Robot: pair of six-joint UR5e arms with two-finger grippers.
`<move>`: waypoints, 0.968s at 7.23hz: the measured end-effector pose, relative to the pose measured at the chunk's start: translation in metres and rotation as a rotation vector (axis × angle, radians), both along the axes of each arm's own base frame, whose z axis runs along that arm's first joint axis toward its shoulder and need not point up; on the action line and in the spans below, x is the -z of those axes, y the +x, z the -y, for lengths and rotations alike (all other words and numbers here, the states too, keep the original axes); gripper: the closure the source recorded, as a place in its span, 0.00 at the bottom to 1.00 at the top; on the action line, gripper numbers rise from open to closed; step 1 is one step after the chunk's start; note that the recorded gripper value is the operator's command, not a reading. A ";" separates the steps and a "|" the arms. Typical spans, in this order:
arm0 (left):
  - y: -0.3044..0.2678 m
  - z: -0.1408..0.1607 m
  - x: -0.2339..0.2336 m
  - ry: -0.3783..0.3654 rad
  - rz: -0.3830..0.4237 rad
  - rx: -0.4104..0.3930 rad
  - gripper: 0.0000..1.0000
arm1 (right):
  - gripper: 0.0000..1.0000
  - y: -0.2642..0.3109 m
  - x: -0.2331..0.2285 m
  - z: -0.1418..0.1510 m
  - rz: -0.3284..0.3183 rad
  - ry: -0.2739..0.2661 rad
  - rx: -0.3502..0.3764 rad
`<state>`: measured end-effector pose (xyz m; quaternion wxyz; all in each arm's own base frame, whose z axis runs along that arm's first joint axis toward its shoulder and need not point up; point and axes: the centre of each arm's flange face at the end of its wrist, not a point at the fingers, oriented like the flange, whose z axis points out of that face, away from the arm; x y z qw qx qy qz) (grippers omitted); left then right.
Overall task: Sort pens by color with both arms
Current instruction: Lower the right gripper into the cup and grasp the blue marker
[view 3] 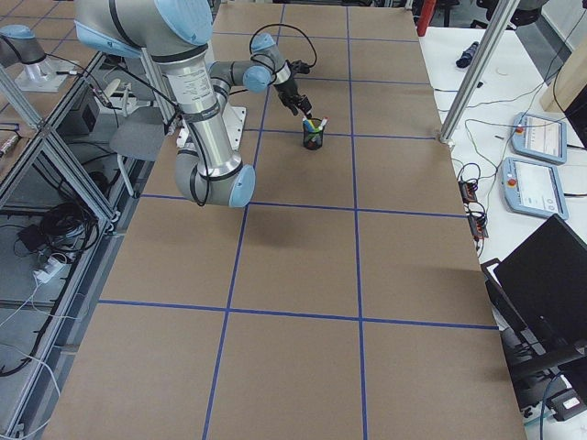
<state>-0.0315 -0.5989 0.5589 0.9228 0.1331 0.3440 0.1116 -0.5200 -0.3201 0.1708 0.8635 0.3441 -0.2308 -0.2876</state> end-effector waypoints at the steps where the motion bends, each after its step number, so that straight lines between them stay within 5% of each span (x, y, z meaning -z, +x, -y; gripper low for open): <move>1: 0.000 0.000 0.000 -0.001 0.000 0.000 0.00 | 0.33 -0.006 0.000 0.003 -0.008 0.003 -0.005; 7: 0.000 0.000 0.000 -0.001 0.000 0.002 0.00 | 0.43 -0.028 0.004 0.010 -0.037 0.011 -0.001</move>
